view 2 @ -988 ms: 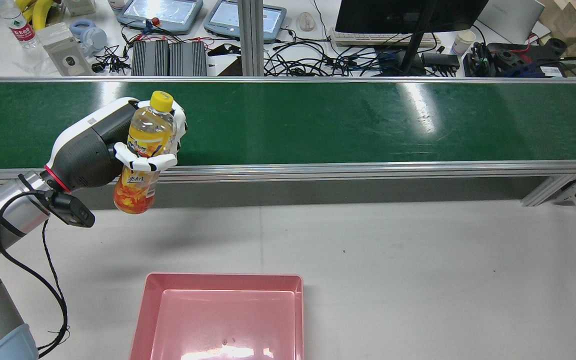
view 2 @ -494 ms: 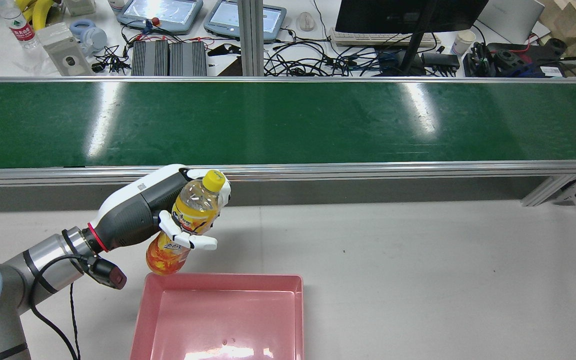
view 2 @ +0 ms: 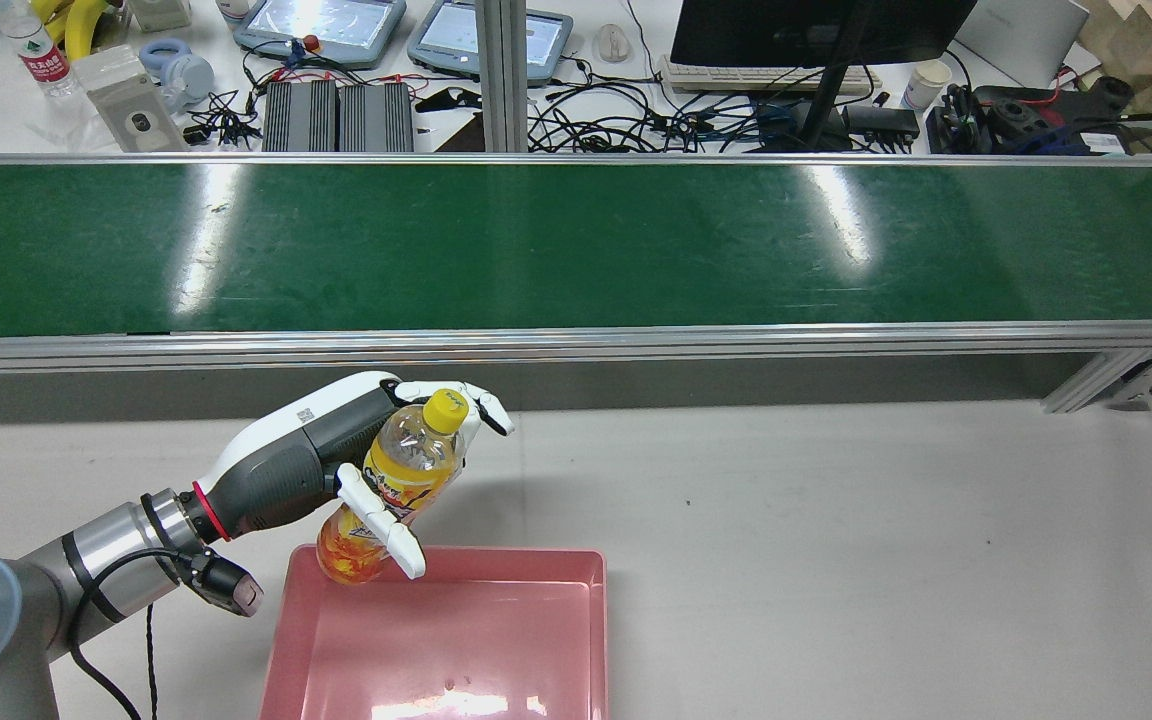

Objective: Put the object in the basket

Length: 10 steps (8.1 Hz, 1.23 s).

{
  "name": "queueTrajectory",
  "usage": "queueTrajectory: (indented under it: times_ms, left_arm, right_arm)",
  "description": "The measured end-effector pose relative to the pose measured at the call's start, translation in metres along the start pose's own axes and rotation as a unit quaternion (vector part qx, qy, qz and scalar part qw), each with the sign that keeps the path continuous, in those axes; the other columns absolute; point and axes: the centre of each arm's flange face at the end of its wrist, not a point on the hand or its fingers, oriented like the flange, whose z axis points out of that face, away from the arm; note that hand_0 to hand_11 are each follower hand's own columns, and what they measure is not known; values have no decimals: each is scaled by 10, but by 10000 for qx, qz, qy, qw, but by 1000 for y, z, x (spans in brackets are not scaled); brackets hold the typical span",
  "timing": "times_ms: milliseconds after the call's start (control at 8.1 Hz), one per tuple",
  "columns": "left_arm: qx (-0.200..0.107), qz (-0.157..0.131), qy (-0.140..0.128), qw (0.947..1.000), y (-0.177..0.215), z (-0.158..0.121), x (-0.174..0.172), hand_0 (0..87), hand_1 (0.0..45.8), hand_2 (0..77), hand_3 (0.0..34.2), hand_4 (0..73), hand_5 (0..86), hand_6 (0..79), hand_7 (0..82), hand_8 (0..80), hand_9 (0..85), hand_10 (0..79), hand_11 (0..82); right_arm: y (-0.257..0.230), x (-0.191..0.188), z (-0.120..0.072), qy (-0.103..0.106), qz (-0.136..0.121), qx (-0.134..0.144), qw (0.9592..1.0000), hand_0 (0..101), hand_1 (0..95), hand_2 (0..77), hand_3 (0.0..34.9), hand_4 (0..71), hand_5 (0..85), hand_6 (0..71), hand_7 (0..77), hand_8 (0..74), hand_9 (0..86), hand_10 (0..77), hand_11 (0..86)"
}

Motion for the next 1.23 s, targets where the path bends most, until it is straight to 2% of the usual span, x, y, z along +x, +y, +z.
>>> queueTrajectory:
  times_ms: [123, 247, 370, 494, 617, 741, 864, 1111, 1235]
  left_arm:
    - [20, 5, -25, 10000, -2, -3, -2, 573, 196, 0, 0, 322, 605, 120, 240, 442, 425, 453, 589]
    - [2, -7, -36, 10000, -1, -3, -4, 516, 120, 0, 0, 295, 567, 38, 109, 240, 251, 289, 431]
    - [-77, -40, -7, 10000, -1, -4, -6, 516, 120, 0, 0, 295, 567, 38, 109, 240, 251, 289, 431]
    - [-195, -89, 57, 9998, -2, -5, -7, 506, 5, 0, 0, 185, 387, 5, 11, 71, 104, 169, 289]
    - [-286, -129, 106, 9995, -3, -7, -8, 507, 11, 0, 1, 109, 207, 5, 11, 0, 16, 87, 169]
    - [-341, -160, 119, 9992, -4, -9, -10, 516, 11, 0, 7, 87, 98, 0, 11, 22, 16, 76, 93]
    - [-363, -176, 116, 9991, -5, -10, -12, 517, 11, 0, 22, 65, 98, 5, 5, 22, 16, 60, 87]
    - [-379, -189, 112, 9990, -4, -11, -13, 532, 22, 0, 49, 71, 98, 5, 11, 22, 22, 54, 98]
    - [-380, -193, 111, 9990, -4, -11, -13, 534, 22, 0, 49, 71, 98, 0, 5, 22, 22, 54, 87]
  right_arm:
    - [0, 0, 0, 0, -2, -1, 10000, 3, 0, 5, 0, 0, 0, 0, 5, 0, 0, 0, 0]
    - [0, 0, 0, 0, -2, 1, 10000, 3, 0, 5, 0, 0, 0, 0, 5, 0, 0, 0, 0]
    - [0, 0, 0, 0, -1, 1, 10000, 3, 0, 5, 0, 0, 0, 0, 5, 0, 0, 0, 0]
    - [0, 0, 0, 1, 0, 3, 10000, 3, 0, 5, 0, 0, 0, 0, 5, 0, 0, 0, 0]
    - [0, 0, 0, 1, 0, 5, 10000, 3, 0, 5, 0, 0, 0, 0, 5, 0, 0, 0, 0]
    - [-1, 0, 0, 1, 1, 5, 10000, 3, 0, 5, 1, 0, 0, 0, 5, 0, 0, 0, 0]
    - [-1, 0, 0, 1, -2, 6, 10000, 3, 0, 5, 1, 0, 0, 0, 5, 0, 0, 0, 0]
    - [0, 0, 0, 1, -3, 4, 10000, 2, 0, 5, 0, 0, 0, 0, 5, 0, 0, 0, 0]
    - [0, 0, 0, 0, -1, 2, 10000, 2, 0, 5, 1, 0, 0, 0, 5, 0, 0, 0, 0]
